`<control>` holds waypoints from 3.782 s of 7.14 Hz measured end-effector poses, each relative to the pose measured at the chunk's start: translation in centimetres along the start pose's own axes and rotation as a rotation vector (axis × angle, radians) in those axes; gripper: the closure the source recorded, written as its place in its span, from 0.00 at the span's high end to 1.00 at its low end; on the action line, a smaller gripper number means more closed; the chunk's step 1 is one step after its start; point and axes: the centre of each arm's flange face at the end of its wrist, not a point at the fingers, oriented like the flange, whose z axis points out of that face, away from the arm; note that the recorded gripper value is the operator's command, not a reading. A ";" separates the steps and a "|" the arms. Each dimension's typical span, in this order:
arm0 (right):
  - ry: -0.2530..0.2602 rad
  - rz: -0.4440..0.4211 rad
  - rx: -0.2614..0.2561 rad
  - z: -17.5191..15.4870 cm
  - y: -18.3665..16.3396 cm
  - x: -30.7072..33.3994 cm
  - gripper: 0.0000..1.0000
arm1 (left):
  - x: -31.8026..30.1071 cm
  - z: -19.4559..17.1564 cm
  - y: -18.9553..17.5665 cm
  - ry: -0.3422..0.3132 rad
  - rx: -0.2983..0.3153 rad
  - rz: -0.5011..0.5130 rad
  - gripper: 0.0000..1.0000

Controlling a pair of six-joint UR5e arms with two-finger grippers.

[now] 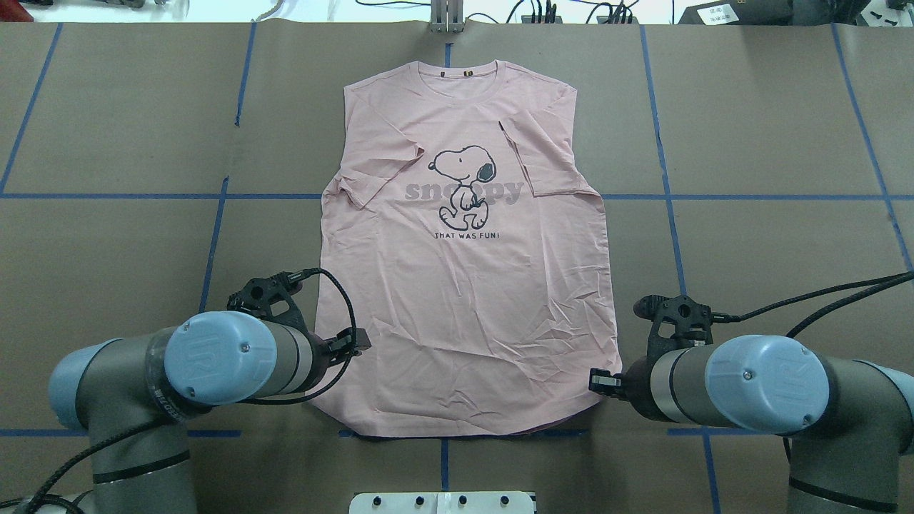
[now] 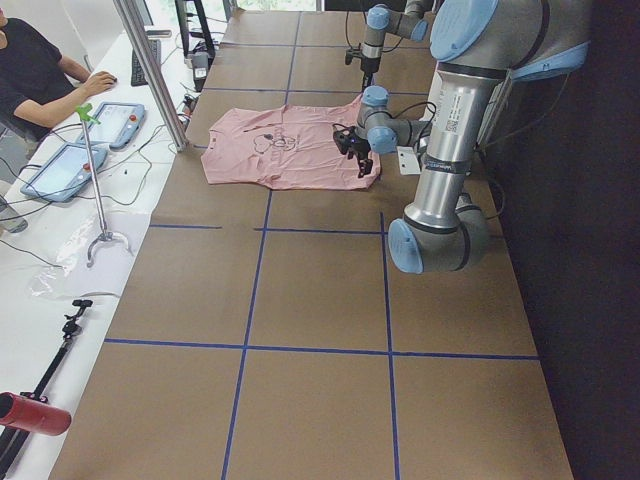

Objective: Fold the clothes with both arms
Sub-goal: 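Lower both grippers to the hem corners nearest the robot, then grasp both hem corners with the left and right grippers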

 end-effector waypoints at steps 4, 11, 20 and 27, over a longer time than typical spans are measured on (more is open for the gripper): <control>-0.006 0.000 0.001 -0.2 0.0 -0.2 0.00 | -1.6 3.2 1.7 -0.072 0.013 -0.009 0.97; -0.003 0.001 0.001 -0.1 -0.1 -0.1 0.00 | -1.9 3.5 4.3 -0.098 -0.014 -0.003 0.16; -0.016 0.003 -0.013 -0.8 -0.5 0.0 0.00 | -1.3 0.7 4.7 -0.049 -0.039 0.003 0.00; -0.114 -0.029 -0.353 -10.5 3.9 2.0 0.00 | -2.8 -7.7 10.5 -0.095 -0.136 0.069 0.00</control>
